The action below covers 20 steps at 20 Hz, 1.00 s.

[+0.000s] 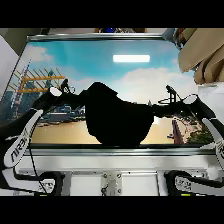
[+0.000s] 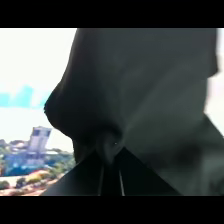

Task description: Fold the clothes and pants, and hang the long-sleeved shirts on hangers.

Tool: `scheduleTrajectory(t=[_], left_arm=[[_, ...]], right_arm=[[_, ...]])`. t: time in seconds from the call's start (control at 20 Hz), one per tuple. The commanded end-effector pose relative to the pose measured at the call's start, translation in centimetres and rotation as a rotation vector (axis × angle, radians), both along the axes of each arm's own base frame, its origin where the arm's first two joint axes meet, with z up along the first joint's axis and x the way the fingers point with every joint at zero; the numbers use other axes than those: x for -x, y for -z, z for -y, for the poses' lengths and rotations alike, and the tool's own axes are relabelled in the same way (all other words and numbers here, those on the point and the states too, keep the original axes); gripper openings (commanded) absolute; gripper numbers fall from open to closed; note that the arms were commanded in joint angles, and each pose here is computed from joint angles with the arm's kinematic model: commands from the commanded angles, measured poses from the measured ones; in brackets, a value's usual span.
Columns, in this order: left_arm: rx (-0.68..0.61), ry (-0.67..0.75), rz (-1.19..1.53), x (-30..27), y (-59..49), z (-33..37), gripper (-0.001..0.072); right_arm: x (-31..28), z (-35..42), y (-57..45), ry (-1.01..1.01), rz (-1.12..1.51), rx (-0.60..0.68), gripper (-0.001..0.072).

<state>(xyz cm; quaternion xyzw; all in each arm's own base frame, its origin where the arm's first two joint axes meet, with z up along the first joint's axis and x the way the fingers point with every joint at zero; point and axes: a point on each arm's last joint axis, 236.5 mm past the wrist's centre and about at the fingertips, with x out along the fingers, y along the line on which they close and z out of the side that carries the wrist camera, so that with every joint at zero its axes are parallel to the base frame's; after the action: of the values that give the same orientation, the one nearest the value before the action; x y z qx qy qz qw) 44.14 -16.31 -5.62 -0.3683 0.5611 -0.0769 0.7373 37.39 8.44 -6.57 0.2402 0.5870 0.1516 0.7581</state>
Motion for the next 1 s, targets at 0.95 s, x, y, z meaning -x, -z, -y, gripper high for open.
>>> scheduleTrajectory(t=[0.95], left_arm=[[-0.200, 0.005, 1.168, 15.8, -48.4, -5.3, 0.0018]], right_arm=[[11.5, -2.9, -45.0, -0.016, 0.927, -0.006, 0.0023]])
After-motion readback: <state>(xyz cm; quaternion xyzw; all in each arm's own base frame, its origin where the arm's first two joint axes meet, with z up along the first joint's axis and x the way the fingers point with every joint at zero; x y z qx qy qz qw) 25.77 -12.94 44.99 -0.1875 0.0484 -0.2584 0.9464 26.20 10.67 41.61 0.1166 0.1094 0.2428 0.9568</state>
